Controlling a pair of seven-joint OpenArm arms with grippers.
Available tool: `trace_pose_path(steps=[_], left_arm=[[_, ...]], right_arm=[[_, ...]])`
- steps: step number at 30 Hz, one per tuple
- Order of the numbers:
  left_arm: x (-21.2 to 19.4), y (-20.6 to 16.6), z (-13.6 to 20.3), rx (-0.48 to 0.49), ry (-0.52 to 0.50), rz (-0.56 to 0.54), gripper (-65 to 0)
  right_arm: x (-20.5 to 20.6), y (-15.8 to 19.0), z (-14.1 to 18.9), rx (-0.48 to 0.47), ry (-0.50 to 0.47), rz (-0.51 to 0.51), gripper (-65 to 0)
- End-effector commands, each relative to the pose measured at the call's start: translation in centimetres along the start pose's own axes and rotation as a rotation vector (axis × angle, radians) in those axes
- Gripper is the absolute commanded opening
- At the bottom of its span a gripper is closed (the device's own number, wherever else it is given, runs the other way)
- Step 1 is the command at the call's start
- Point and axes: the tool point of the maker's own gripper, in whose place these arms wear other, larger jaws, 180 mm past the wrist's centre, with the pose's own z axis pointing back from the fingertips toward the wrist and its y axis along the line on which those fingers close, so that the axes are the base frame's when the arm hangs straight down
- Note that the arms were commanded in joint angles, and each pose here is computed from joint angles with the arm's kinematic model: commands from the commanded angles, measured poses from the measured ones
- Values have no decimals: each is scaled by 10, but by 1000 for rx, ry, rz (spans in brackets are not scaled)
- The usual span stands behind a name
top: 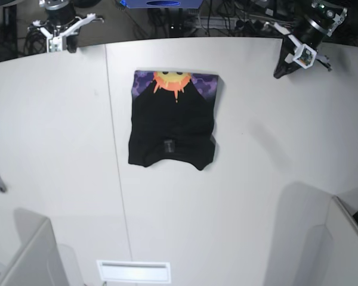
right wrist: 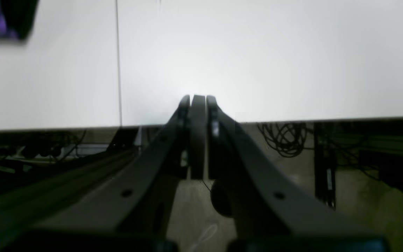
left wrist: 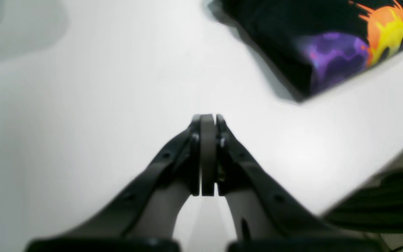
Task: Fold the T-shirt properly
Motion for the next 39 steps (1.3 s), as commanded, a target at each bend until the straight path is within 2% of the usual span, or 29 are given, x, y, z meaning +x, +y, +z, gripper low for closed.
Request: trace_pose_path(steps=[1,6,13,18,22,25,29,33,39], left_arm=[[-2,-4,9,-7,-15,19,-650],[-55,-16,41,-7,106,107,-650],[-111,-24,70,6,263,185,-650],[-147,-25,88,32,358,234,-650],[-173,-26,104,53,430,270,-650],[-195,-28,111,62,485,299,-650],[-242,-44,120,50,631,369,-650],[-275,-65,124,18,731,426,-650],[-304,-77,118,-2,815,469,-650]], right_arm=[[1,-2,9,-4,-14,11,-650],[-38,-1,32,5,108,16,-650],[-89,-10,48,15,402,72,-650],[-107,-16,52,9,551,95,-650],[-121,-3,56,76,639,150,-650],[-145,14,61,164,735,207,-650],[-182,32,55,259,856,273,-650],[-212,42,45,300,939,282,-650],[-244,47,28,328,1021,284,-650]])
